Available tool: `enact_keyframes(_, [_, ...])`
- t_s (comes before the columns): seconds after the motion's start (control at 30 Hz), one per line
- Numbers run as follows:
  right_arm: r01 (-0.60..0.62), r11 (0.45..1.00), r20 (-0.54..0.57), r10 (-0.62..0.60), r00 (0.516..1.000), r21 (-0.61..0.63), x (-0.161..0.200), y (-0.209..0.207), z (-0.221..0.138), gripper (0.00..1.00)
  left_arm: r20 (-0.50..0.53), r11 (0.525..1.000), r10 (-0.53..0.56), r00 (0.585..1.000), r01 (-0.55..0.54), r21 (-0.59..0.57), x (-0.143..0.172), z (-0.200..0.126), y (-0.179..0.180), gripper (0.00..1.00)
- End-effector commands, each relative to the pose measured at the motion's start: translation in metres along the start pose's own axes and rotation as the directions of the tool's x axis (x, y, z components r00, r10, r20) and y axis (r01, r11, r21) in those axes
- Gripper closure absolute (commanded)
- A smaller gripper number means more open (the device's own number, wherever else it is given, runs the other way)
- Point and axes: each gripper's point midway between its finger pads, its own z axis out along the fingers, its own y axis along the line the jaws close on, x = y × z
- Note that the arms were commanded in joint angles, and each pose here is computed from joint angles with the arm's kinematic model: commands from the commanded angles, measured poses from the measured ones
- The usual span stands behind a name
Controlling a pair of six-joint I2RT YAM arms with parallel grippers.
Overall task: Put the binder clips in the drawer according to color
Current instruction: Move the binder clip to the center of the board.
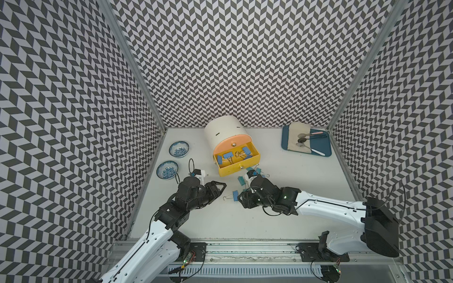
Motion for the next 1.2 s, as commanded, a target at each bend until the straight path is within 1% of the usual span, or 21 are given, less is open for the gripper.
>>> enact_keyframes(0.0, [-0.049, 0.998, 0.046, 0.047, 0.998, 0.034, -0.006, -0.004, 0.012, 0.39, -0.039, 0.999, 0.023, 0.999, -0.022, 0.024, 0.006, -0.01, -0.006, 0.44])
enact_keyframes(0.07, [-0.073, 0.996, 0.04, 0.072, 0.997, 0.05, -0.005, -0.006, 0.016, 0.39, -0.059, 0.999, 0.017, 0.998, -0.014, 0.052, 0.007, -0.014, -0.008, 0.44])
enact_keyframes(0.13, [-0.088, 0.995, 0.051, 0.085, 0.995, 0.049, -0.007, -0.006, 0.018, 0.39, -0.051, 0.996, 0.035, 0.998, -0.031, 0.087, 0.004, -0.02, -0.015, 0.43])
enact_keyframes(0.2, [-0.093, 0.994, 0.07, 0.089, 0.994, 0.062, -0.008, -0.008, 0.018, 0.39, -0.044, 0.994, 0.051, 0.998, -0.046, 0.098, 0.001, -0.024, -0.015, 0.42])
enact_keyframes(0.27, [-0.094, 0.992, 0.066, 0.089, 0.994, 0.079, -0.008, -0.009, 0.02, 0.39, -0.076, 0.991, 0.056, 0.996, -0.047, 0.125, 0.004, -0.025, -0.015, 0.42])
enact_keyframes(0.4, [-0.098, 0.991, 0.055, 0.093, 0.994, 0.094, -0.004, -0.005, 0.027, 0.39, -0.109, 0.99, 0.058, 0.992, -0.043, 0.138, 0.008, -0.025, -0.013, 0.43])
enact_keyframes(0.47, [-0.092, 0.992, 0.046, 0.088, 0.995, 0.092, 0.0, -0.001, 0.034, 0.4, -0.104, 0.986, 0.083, 0.991, -0.066, 0.151, 0.007, -0.029, -0.019, 0.42])
enact_keyframes(0.53, [-0.077, 0.992, 0.039, 0.074, 0.997, 0.097, 0.004, 0.002, 0.043, 0.4, -0.08, 0.984, 0.104, 0.991, -0.091, 0.15, 0.003, -0.033, -0.022, 0.42])
enact_keyframes(0.67, [-0.064, 0.991, 0.016, 0.062, 0.998, 0.115, 0.008, 0.004, 0.056, 0.4, -0.074, 0.985, 0.094, 0.993, -0.082, 0.155, 0.002, -0.033, -0.021, 0.42])
enact_keyframes(0.83, [-0.061, 0.988, 0.032, 0.057, 0.998, 0.141, 0.004, 0.001, 0.058, 0.41, -0.078, 0.987, 0.087, 0.993, -0.076, 0.144, 0.005, -0.036, -0.018, 0.42])
enact_keyframes(1.03, [-0.053, 0.986, 0.035, 0.048, 0.998, 0.155, 0.007, -0.004, 0.067, 0.44, -0.066, 0.987, 0.062, 0.996, -0.051, 0.15, 0.009, -0.039, -0.012, 0.41])
enact_keyframes(1.17, [-0.043, 0.98, 0.03, 0.038, 0.999, 0.195, 0.006, -0.009, 0.075, 0.46, -0.072, 0.989, 0.05, 0.996, -0.04, 0.143, 0.011, -0.039, -0.008, 0.41])
